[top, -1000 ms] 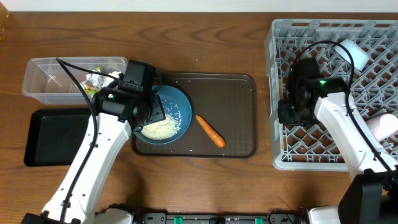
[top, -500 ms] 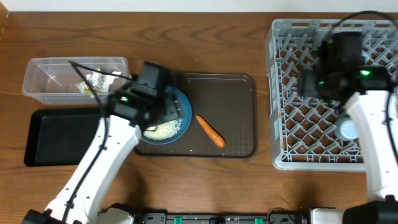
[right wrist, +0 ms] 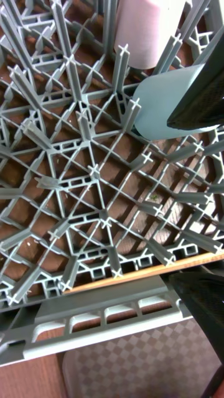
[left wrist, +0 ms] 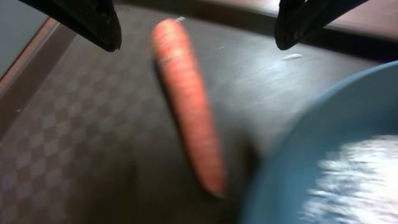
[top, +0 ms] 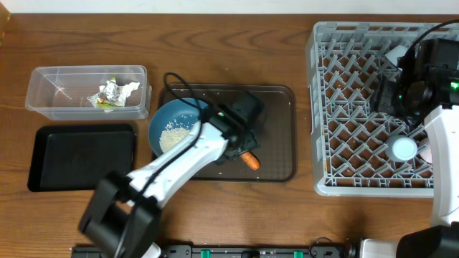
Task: Sort waste into correct bins and load items into the dishwasher rack
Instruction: 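Reach the left gripper to the carrot and grasp it, then carry the carrot left with the left gripper and drop it on the black tray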
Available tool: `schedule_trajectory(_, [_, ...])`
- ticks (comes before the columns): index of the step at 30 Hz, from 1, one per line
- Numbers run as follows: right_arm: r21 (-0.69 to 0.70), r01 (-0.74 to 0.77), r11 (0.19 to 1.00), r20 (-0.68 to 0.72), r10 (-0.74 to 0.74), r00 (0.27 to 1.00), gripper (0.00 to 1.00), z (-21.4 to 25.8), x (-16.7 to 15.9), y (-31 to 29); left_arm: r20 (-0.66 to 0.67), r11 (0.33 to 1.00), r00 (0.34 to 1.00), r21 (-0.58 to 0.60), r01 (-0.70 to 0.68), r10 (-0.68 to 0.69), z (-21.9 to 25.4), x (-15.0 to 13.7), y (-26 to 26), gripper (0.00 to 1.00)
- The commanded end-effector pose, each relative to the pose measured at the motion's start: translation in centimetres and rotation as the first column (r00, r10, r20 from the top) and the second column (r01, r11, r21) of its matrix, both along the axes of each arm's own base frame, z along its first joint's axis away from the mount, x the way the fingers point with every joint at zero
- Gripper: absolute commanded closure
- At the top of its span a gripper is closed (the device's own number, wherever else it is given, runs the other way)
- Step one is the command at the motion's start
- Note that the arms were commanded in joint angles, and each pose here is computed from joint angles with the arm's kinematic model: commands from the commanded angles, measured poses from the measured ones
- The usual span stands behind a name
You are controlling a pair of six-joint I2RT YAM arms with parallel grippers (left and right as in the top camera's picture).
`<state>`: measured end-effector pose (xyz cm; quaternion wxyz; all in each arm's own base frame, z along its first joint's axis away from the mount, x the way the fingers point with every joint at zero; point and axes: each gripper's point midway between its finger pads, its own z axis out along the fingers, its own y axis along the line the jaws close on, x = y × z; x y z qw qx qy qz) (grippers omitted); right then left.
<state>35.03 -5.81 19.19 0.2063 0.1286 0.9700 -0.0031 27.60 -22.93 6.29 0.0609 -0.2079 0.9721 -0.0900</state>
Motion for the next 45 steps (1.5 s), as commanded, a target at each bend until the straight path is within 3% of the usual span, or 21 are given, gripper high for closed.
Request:
schedule_trajectory(1, [0.007,-0.016,1.000,0.007,0.016,1.000,0.32,0.2,0.1,0.2,-0.043,0.998,0.998,-0.041,-0.044,0.043,-1.7,-0.2,-1.6,0.21])
schedule_trajectory(13, [0.033,-0.024,0.999,0.013,0.024,1.000,0.32,0.3,0.2,0.7,-0.137,0.999,0.989,0.026,-0.048,0.051,-6.9,-0.9,-1.6,0.21])
schedule_trajectory(15, [0.034,-0.025,0.999,0.010,0.025,1.000,0.33,0.2,0.1,0.7,-0.139,0.999,0.989,0.028,-0.045,0.048,-6.9,-0.9,-1.6,0.29])
schedule_trajectory(18, [0.034,-0.024,0.999,0.008,0.024,1.000,0.33,0.2,0.1,0.7,-0.142,0.999,0.989,0.031,-0.045,0.049,-6.9,-1.0,-1.5,0.51])
schedule_trajectory(21, [0.034,-0.024,0.999,0.005,0.024,1.000,0.33,0.2,0.0,0.7,-0.143,0.999,0.989,0.033,-0.021,0.026,-6.9,-1.1,-1.4,0.65])
schedule_trajectory(24, [0.035,-0.024,0.999,0.002,0.023,1.000,0.33,0.1,-0.1,0.7,-0.156,1.000,0.988,0.029,0.010,-0.005,-6.9,-1.4,-1.5,0.76])
schedule_trajectory(27, [0.035,-0.024,0.999,0.002,0.024,1.000,0.33,0.1,-0.1,0.7,-0.158,0.999,0.987,0.034,0.031,-0.025,-6.6,-1.6,-1.2,0.77])
schedule_trajectory(33, [0.034,-0.023,0.999,0.002,0.023,1.000,0.33,0.1,-0.1,0.7,-0.034,0.988,0.987,-0.002,0.155,-0.155,-2.6,0.1,-1.4,0.81])
schedule_trajectory(35, [0.034,-0.023,0.999,0.002,0.023,1.000,0.33,0.1,-0.1,0.7,0.034,0.983,0.983,-0.017,0.181,-0.180,-0.2,0.7,-1.3,0.87])
schedule_trajectory(39, [0.034,-0.023,0.999,0.003,0.023,1.000,0.33,0.1,-0.1,0.7,0.188,0.975,0.958,-0.011,0.223,-0.217,4.9,1.9,0.1,0.89])
schedule_trajectory(41, [0.034,-0.023,0.999,0.003,0.023,1.000,0.33,0.1,-0.1,0.7,0.252,0.979,0.947,0.024,0.201,-0.200,7.2,2.5,2.0,0.89])
schedule_trajectory(45, [0.034,-0.023,0.999,0.003,0.023,1.000,0.33,0.1,-0.1,0.7,0.339,0.991,0.938,0.129,0.032,-0.074,10.9,3.3,8.6,0.89])
